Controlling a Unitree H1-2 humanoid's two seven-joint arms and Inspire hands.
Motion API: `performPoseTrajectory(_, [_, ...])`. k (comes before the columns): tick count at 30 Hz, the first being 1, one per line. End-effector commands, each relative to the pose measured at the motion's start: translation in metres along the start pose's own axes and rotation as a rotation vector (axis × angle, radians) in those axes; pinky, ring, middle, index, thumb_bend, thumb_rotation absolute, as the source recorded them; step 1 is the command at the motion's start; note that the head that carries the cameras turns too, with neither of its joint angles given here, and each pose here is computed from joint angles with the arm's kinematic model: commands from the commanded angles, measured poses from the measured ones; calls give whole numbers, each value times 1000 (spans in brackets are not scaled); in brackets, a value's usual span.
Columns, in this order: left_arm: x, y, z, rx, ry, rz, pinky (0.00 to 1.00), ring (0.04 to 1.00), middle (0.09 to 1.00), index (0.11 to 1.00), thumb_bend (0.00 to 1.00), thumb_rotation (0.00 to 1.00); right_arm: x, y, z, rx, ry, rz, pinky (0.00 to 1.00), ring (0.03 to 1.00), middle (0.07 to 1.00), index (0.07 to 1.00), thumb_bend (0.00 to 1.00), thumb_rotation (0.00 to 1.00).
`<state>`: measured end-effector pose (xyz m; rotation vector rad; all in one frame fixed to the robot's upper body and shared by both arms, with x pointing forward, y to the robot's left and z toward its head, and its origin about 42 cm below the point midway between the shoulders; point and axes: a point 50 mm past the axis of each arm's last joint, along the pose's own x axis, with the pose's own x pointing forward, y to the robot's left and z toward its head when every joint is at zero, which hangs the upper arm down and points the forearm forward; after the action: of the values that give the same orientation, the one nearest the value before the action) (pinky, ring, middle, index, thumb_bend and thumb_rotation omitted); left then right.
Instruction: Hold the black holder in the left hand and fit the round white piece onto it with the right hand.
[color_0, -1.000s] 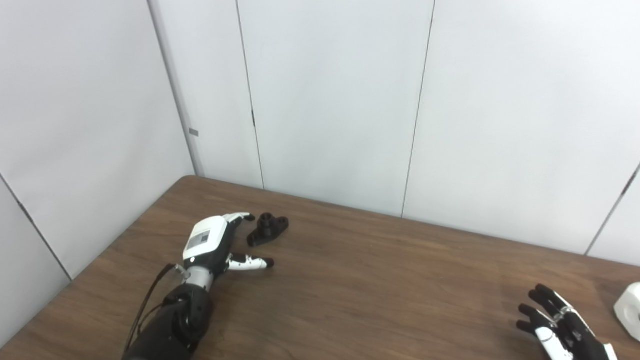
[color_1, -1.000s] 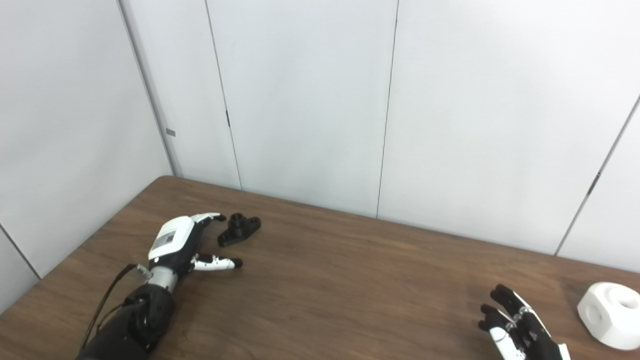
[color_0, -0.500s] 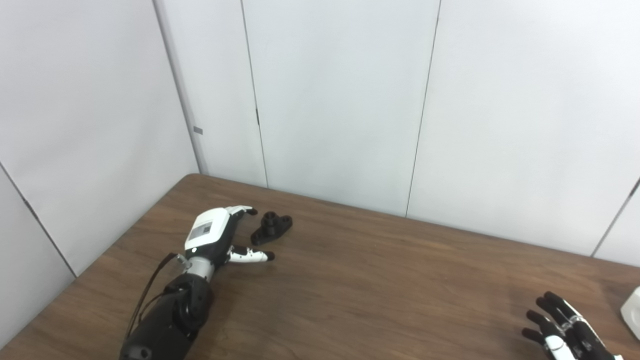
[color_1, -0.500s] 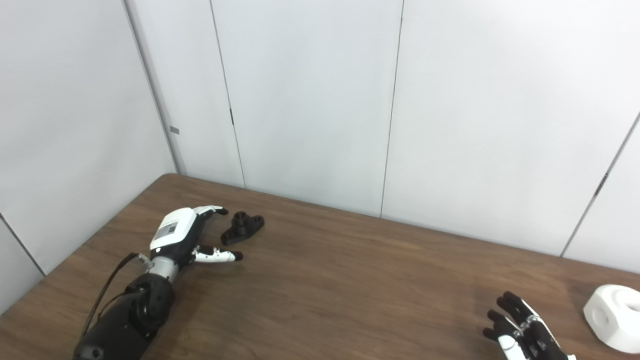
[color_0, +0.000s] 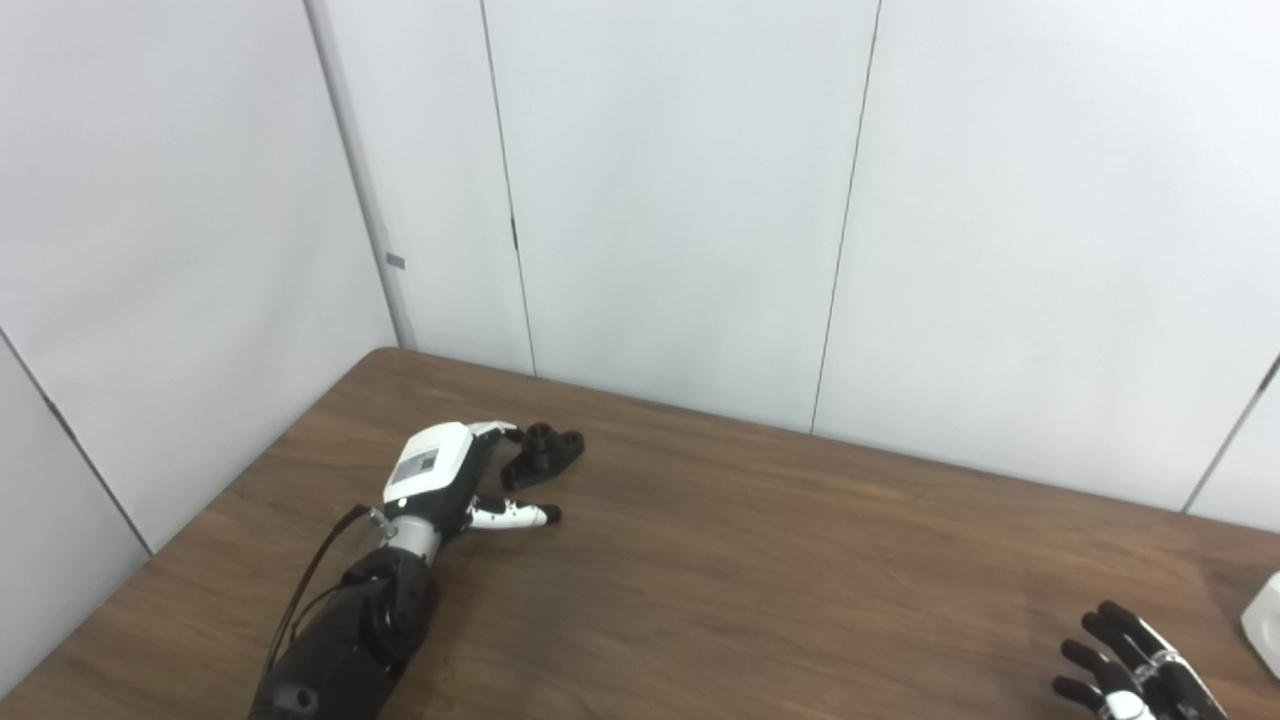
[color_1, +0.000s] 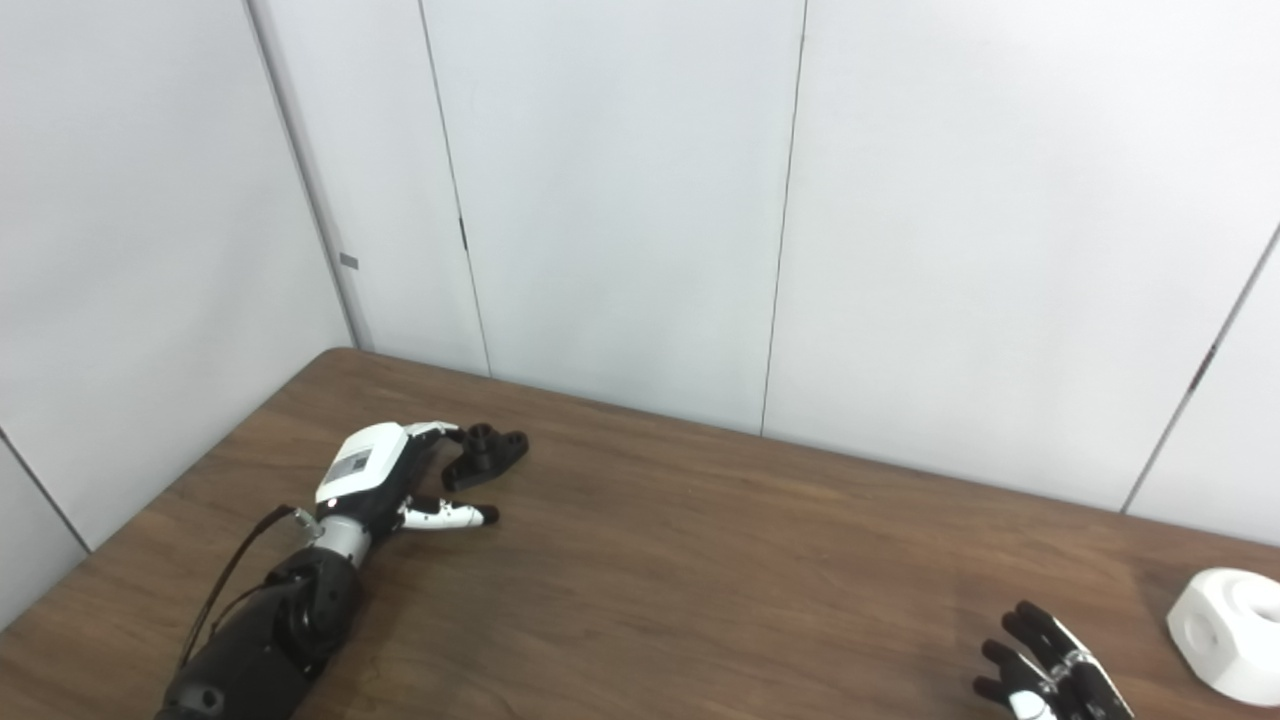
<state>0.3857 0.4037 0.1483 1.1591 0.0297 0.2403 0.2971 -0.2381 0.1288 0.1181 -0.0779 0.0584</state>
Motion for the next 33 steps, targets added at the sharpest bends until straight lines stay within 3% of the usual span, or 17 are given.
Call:
performPoseTrajectory(1, [14,10,14,-7,-46,55,885,874,852,783,918,362,3,1,15,-4,-56,32,645,768,831,791,390,419])
performPoseTrajectory(16, [18,3,13,-2,-53,46,901,884,856,794,929,403,4,0,20,5,-68,38,619,757,823,785,398,415])
performPoseTrajectory(26, [12,-3,10,-30,-36,53,884,859,830,762,896,334,4,-4,21,-13,-74,35,618,757,826,786,392,428])
performPoseTrajectory(33, [13,-3,10,-25,-64,114,803,788,749,684,800,177,4,-2,21,-19,-80,43,623,764,830,794,373,441])
